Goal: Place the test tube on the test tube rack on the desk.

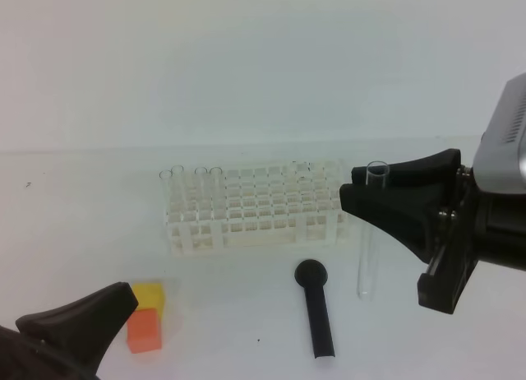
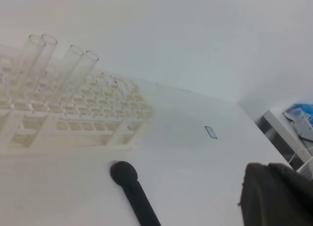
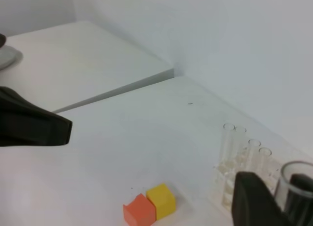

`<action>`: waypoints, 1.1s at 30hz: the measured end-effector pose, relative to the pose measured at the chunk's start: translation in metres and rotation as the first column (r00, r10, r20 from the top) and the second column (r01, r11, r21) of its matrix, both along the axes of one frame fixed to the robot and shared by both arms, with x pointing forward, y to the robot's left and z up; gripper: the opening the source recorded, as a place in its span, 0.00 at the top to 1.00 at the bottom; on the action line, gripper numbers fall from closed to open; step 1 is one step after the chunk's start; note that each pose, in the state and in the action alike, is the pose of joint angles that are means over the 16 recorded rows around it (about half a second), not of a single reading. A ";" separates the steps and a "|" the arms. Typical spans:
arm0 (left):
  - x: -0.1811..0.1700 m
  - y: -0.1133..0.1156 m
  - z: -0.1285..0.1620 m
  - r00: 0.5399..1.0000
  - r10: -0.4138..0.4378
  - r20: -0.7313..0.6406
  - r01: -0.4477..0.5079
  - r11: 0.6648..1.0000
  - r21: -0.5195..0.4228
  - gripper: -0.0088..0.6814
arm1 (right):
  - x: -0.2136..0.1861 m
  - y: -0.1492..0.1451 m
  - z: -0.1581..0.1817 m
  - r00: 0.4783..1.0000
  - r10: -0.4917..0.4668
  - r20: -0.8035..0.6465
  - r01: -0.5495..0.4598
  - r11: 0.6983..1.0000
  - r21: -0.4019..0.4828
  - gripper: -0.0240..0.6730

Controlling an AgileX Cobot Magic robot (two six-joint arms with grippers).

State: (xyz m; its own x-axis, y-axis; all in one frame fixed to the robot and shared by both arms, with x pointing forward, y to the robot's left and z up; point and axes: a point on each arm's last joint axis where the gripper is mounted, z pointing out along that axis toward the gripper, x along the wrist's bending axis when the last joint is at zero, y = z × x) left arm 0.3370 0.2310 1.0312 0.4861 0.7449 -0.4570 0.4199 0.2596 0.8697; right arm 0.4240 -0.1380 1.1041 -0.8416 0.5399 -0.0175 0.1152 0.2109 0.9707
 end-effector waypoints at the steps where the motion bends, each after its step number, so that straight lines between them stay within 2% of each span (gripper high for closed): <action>1: 0.000 0.000 0.000 1.000 0.000 0.000 0.000 1.000 0.000 0.99 | 0.000 0.000 0.000 1.000 0.003 0.000 -0.003 1.000 0.001 0.79; 9: -0.001 0.001 -0.002 1.000 -0.005 0.009 0.004 1.000 0.021 0.99 | -0.004 0.003 0.001 0.999 0.051 -0.006 -0.051 0.999 0.012 0.79; 18: -0.014 0.008 -0.002 0.984 -0.052 0.170 0.019 0.982 0.187 0.99 | -0.009 0.006 0.001 0.993 0.114 -0.017 -0.114 0.993 0.030 0.79; 24: -0.025 0.017 0.002 0.932 -0.101 0.348 -0.036 0.930 0.365 0.99 | -0.012 0.007 0.002 0.989 0.148 -0.025 -0.147 0.988 0.042 0.79; 28: -0.032 0.023 0.005 0.887 -0.120 0.445 -0.100 0.892 0.440 0.99 | -0.014 0.008 0.002 0.985 0.169 -0.031 -0.167 0.985 0.050 0.79; 33: -0.035 0.030 0.001 0.833 -0.146 0.534 -0.201 0.820 0.536 0.99 | -0.016 0.009 0.003 0.981 0.190 -0.035 -0.188 0.980 0.057 0.79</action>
State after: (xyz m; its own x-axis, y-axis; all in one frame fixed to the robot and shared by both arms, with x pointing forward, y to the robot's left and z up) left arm 0.3023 0.2610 1.0324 0.4913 0.7929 0.3606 -0.1514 -0.3299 0.9318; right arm 0.4082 -0.1293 1.1066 -0.9281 0.3700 0.0431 0.1175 0.1811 0.9764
